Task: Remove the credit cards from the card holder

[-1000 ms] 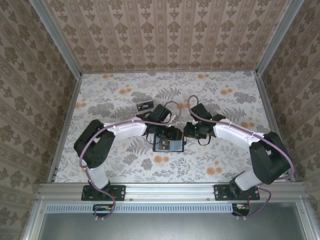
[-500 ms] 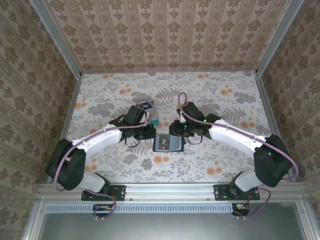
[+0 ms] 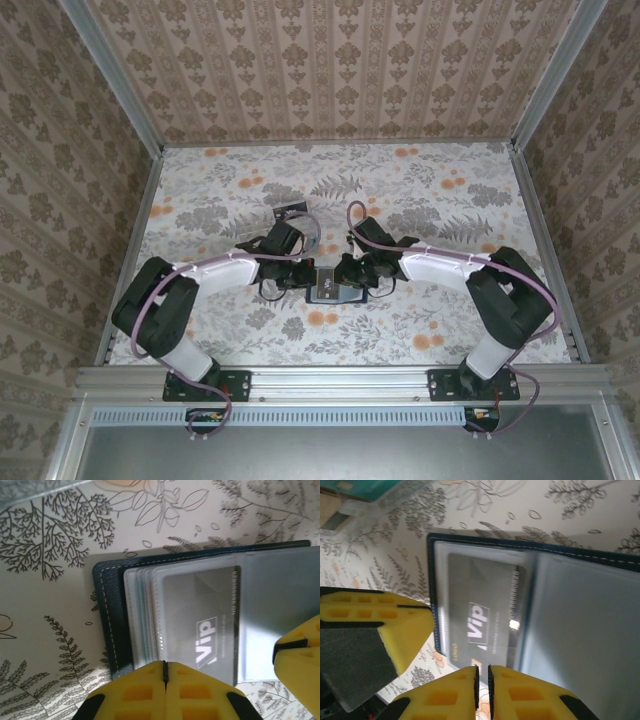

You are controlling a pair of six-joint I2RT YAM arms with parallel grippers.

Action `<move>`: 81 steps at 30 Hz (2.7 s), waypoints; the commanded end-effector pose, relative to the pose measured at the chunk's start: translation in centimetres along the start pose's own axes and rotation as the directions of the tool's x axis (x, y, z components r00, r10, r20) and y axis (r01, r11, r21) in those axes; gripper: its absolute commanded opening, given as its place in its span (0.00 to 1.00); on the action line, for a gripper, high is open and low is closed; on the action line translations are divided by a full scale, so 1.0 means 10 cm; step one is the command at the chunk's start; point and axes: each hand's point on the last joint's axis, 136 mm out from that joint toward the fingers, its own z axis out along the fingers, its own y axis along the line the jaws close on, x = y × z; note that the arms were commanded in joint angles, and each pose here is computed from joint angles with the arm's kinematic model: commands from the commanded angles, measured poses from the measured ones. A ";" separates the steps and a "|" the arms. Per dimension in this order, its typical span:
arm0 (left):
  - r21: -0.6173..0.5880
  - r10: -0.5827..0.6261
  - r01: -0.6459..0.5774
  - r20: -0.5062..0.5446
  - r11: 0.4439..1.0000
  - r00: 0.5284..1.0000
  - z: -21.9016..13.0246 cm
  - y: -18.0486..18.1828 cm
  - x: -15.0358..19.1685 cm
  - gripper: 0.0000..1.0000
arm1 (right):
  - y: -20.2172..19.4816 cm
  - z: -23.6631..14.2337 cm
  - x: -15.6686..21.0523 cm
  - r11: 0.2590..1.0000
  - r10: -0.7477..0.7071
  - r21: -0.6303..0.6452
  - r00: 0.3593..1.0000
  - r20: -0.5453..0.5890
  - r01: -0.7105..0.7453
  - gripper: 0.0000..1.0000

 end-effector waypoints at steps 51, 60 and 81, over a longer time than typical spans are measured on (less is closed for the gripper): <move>-0.052 -0.018 0.016 -0.047 0.999 0.999 0.17 0.08 0.16 0.00 | -0.25 0.20 0.04 0.998 0.056 0.002 0.996 -0.071 -0.056 0.02; -0.146 -0.082 0.074 -0.047 0.987 0.996 0.16 0.33 0.23 0.00 | -0.46 0.05 0.01 0.995 0.064 0.076 0.997 -0.037 -0.061 0.00; -0.114 -0.029 0.032 0.034 0.993 0.999 -0.12 0.10 0.00 0.00 | -0.22 -0.01 -0.07 0.999 0.026 -0.043 0.999 -0.028 -0.027 0.28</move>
